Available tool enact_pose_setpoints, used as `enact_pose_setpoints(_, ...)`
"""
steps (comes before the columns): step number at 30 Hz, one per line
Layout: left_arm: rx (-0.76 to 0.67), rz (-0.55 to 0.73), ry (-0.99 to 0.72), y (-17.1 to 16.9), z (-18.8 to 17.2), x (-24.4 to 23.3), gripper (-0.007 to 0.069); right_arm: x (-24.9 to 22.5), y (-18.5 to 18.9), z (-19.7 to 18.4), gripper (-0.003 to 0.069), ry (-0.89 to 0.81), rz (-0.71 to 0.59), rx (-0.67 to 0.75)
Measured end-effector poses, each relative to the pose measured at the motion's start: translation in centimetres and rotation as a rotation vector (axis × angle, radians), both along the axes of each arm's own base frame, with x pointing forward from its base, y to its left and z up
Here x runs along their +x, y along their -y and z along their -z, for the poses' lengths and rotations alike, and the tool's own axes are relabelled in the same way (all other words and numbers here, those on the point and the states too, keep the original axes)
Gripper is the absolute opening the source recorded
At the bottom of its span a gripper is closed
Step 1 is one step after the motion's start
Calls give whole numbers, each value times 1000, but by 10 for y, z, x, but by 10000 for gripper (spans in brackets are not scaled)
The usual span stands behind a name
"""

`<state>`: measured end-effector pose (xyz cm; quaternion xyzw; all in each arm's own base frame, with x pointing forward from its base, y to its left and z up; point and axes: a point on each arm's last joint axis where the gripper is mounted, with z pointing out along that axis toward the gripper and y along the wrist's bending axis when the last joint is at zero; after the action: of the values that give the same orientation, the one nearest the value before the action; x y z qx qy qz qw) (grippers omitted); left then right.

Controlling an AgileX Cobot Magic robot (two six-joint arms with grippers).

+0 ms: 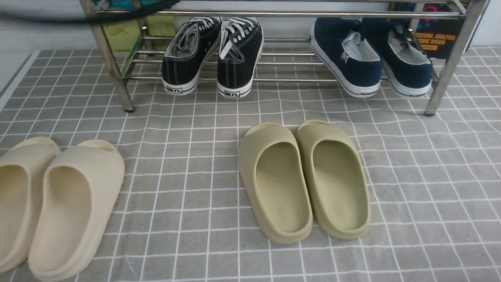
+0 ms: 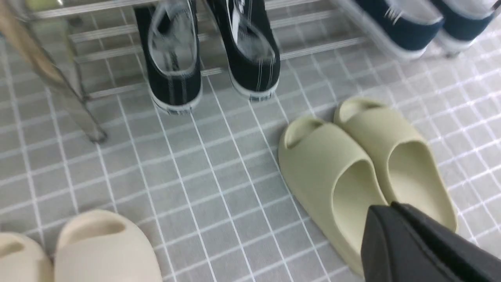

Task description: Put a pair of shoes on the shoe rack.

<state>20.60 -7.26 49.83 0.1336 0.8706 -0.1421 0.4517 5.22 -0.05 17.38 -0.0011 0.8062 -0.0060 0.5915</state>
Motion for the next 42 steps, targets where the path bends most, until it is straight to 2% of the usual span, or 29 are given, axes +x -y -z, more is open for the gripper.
enact_pose_setpoints(2, -8, -9, 29, -6, 10, -18, -13, 0, 0, 0, 239, 0, 0, 0)
enact_pose_setpoints(3, -25, -24, 90, -15, 21, -46, -13, 0, 0, 0, 239, 0, 0, 0)
enact_pose_setpoints(4, -28, -21, 80, -18, 31, -57, -13, 0, 0, 0, 239, 0, 0, 0)
enact_pose_setpoints(8, -56, -52, 155, -32, 95, -101, -13, 0, 0, 0, 239, 0, 0, 0)
enact_pose_setpoints(9, -54, -61, 159, -33, 104, -102, -13, 0, 0, 0, 239, 0, 0, 0)
enact_pose_setpoints(11, -78, -74, 202, -40, 150, -123, -13, 0, 0, 0, 239, 0, 0, 0)
enact_pose_setpoints(12, -78, -74, 202, -40, 150, -123, -13, 0, 0, 0, 239, 0, 0, 0)
enact_pose_setpoints(16, -129, -104, 335, -50, 219, -149, -13, 0, 0, 0, 239, 0, 0, 0)
enact_pose_setpoints(17, -138, -106, 357, -50, 220, -150, -13, 0, 0, 0, 239, 0, 0, 0)
enact_pose_setpoints(19, -151, -137, 408, -53, 245, -159, -13, 0, 0, 0, 239, 0, 0, 0)
enact_pose_setpoints(21, -170, -116, 427, -55, 266, -163, -13, 0, 0, 0, 239, 0, 0, 0)
enact_pose_setpoints(25, -154, -121, 419, -55, 281, -160, -13, 0, 0, 0, 239, 1, 0, 0)
enact_pose_setpoints(36, -100, -150, 466, -58, 290, -156, -13, 0, 0, 0, 239, 2, 0, 0)
enact_pose_setpoints(42, -134, -324, 462, -65, 309, -150, -13, 0, 0, 0, 239, 2, 0, 0)
